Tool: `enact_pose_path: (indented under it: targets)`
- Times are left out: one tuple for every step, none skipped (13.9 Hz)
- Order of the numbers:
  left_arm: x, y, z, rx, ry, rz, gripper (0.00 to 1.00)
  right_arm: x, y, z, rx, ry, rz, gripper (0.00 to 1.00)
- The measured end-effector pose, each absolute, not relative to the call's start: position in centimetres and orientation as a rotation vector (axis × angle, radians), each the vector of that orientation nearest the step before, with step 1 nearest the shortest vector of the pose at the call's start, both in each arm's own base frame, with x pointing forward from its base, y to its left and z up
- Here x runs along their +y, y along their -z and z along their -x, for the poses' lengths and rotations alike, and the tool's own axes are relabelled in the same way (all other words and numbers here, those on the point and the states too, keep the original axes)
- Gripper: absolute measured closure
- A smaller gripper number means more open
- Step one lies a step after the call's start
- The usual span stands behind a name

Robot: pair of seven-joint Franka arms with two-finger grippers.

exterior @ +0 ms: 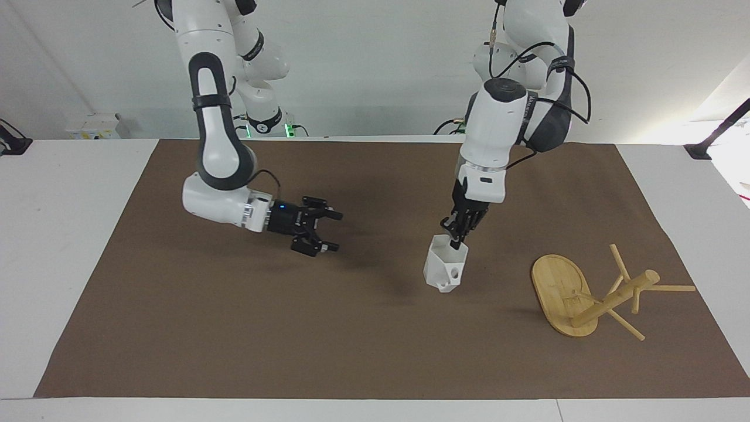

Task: Hang cup on rack

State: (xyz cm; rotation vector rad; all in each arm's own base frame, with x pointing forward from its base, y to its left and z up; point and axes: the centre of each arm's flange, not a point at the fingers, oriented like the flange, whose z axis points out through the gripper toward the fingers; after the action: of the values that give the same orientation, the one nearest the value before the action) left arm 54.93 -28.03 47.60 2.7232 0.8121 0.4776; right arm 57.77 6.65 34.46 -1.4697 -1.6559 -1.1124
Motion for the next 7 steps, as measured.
enact_pose_path:
  targets:
    - [-26.2,-47.1,-53.7,0.818,-0.523,-2.680,0.96,3.3,-36.0,-57.7,-1.733,1.058,1.473,0.00]
    - [-24.7,-46.3,-52.1,0.817,-0.555,-2.643,0.96,0.5,-37.6,-57.5,-1.796,0.982,1.486,0.00]
    - [-23.8,-45.4,-50.5,0.811,-0.576,-2.617,0.96,-1.6,-39.3,-57.4,-1.838,0.905,1.503,0.00]
    - [-23.1,-44.4,-49.0,0.800,-0.599,-2.589,0.96,-3.2,-41.0,-57.3,-1.862,0.825,1.519,0.00]
    - [-22.5,-43.5,-47.6,0.785,-0.634,-2.549,0.96,-4.7,-42.8,-57.3,-1.881,0.735,1.546,0.00]
    - [-21.8,-42.9,-46.7,0.776,-0.674,-2.502,0.96,-5.9,-44.6,-57.3,-1.896,0.653,1.588,0.00]
    - [-20.8,-42.4,-46.2,0.777,-0.720,-2.451,0.96,-7.0,-46.2,-57.3,-1.893,0.572,1.644,0.00]
